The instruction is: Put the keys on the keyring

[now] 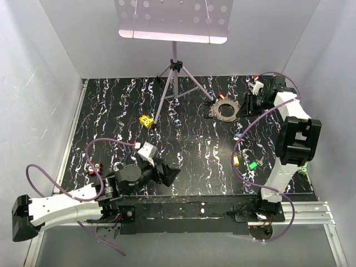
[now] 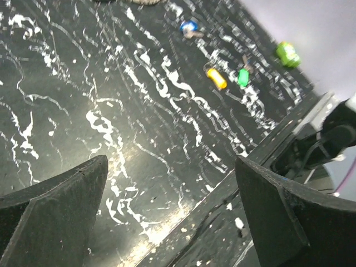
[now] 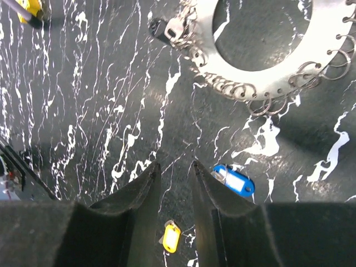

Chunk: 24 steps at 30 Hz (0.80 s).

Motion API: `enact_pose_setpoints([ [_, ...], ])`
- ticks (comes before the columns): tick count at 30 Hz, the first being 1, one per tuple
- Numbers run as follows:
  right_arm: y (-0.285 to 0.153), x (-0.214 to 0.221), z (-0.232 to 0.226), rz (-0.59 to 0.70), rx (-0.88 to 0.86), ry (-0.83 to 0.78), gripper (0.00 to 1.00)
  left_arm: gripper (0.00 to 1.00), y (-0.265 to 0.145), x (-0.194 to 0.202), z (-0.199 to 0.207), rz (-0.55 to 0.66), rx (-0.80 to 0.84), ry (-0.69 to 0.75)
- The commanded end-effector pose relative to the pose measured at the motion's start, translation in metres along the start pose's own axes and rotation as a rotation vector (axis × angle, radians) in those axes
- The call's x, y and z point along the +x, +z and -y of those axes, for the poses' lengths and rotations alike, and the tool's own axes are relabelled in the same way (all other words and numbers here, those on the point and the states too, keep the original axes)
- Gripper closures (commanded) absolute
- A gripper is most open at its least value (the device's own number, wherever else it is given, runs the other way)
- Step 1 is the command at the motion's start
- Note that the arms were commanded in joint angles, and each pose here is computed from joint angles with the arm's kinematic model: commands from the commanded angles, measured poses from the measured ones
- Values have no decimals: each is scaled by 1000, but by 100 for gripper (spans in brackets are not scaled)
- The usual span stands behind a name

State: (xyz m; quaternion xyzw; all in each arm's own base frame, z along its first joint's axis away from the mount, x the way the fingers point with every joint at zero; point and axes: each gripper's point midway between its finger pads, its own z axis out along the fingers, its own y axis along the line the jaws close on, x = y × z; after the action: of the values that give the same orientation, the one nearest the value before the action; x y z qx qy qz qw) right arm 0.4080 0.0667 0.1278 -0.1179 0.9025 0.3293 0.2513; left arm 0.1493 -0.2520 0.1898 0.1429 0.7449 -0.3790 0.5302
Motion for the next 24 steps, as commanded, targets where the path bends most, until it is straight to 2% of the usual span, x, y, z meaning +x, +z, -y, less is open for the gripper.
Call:
enact_pose_setpoints([
  [1,-2,-24,-1,13,-5,81,64,2,6,2,-8,-47,-71,29],
  [3,2,-32,8,23,16,69,64,2,9,4,-10,-54,-80,42],
  [4,4,-40,31,50,155,217,64,2,10,3,-9,-50,-78,43],
  [9,18,-51,46,51,143,296,62,2,16,6,-15,-56,-101,57],
  [13,26,-40,68,8,225,329,63,2,17,11,-23,-67,-125,68],
  [17,33,-29,67,10,209,357,63,2,21,9,-26,-38,-131,56],
  [24,43,-18,71,-16,192,404,64,2,29,14,-31,-55,-135,56],
])
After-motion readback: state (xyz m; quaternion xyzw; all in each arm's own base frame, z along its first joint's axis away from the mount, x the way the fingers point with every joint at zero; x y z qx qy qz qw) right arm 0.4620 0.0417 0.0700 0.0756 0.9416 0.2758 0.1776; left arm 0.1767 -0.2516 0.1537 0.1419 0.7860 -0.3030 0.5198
